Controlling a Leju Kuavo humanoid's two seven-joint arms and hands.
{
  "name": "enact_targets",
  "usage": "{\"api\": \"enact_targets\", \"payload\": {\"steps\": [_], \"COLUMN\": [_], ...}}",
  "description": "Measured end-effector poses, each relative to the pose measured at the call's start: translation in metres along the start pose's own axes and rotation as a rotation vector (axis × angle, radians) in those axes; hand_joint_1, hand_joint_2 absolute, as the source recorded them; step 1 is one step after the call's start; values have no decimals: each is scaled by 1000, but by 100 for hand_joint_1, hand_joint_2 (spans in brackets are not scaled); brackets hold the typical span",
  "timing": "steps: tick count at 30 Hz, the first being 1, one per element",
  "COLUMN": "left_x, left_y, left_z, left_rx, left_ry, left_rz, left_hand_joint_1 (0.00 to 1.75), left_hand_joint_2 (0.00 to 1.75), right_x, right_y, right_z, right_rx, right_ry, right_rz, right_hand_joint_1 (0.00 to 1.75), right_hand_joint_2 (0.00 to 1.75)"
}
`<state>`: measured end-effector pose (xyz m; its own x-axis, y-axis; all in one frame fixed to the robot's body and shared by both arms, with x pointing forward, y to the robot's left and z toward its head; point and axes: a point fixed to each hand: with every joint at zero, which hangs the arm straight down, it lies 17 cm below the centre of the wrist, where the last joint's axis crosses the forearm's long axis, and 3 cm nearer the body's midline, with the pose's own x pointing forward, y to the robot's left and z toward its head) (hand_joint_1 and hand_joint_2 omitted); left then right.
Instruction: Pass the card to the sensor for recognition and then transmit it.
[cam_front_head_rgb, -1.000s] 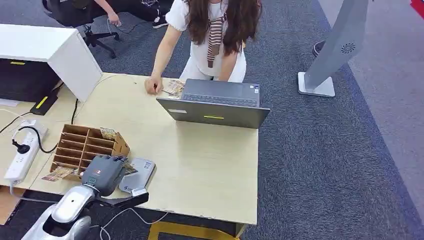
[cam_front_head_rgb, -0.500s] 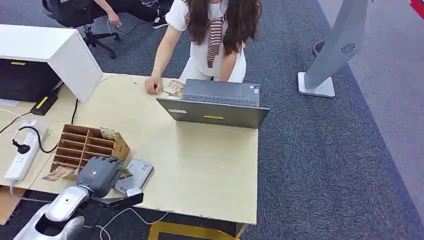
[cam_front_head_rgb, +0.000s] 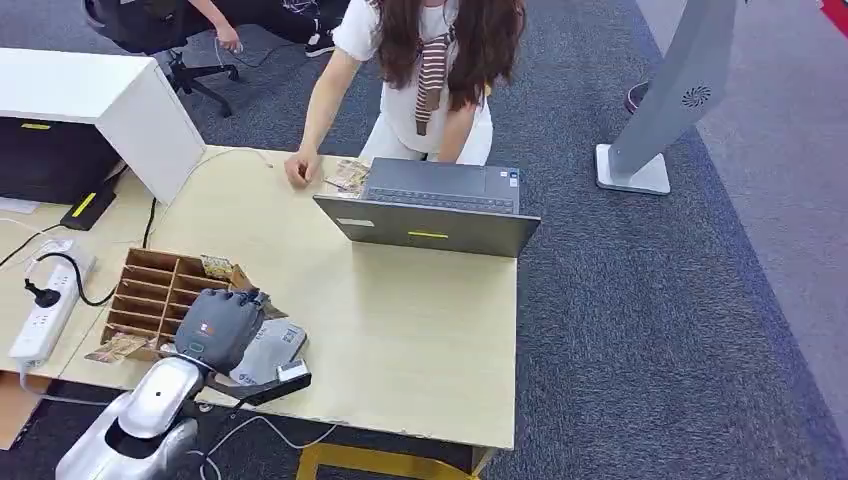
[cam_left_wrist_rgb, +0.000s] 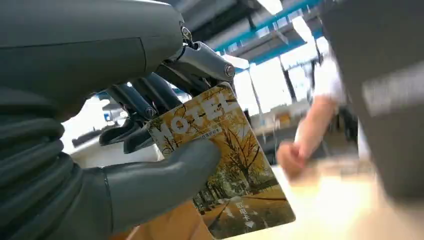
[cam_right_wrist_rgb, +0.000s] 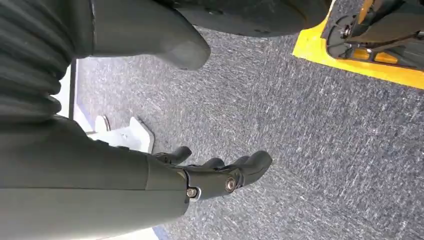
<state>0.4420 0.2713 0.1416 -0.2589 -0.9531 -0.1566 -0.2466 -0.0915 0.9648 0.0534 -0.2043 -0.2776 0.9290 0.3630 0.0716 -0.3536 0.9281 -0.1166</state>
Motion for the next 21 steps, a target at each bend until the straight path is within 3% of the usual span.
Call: {"api": "enact_targets", "payload": {"steps": [8, 13, 21], "left_x": [-4, -17, -87], "left_y": [58, 71, 84], "left_z": [-35, -50, -84], "left_rx": [231, 271, 285], "left_ry": [29, 59, 197], "left_rz": [5, -8, -82], "left_hand_joint_1": [175, 175, 175], "left_hand_joint_2": [175, 175, 175], "right_x": [2, 3, 5], "right_y": [2, 2, 2], "right_z": [0, 0, 1], "right_rx": [8, 8, 12], "right_ry": [-11, -14, -29], "right_rz": [37, 47, 69], "right_hand_joint_1": [0, 0, 0], "right_hand_joint_2": [175, 175, 175]}}
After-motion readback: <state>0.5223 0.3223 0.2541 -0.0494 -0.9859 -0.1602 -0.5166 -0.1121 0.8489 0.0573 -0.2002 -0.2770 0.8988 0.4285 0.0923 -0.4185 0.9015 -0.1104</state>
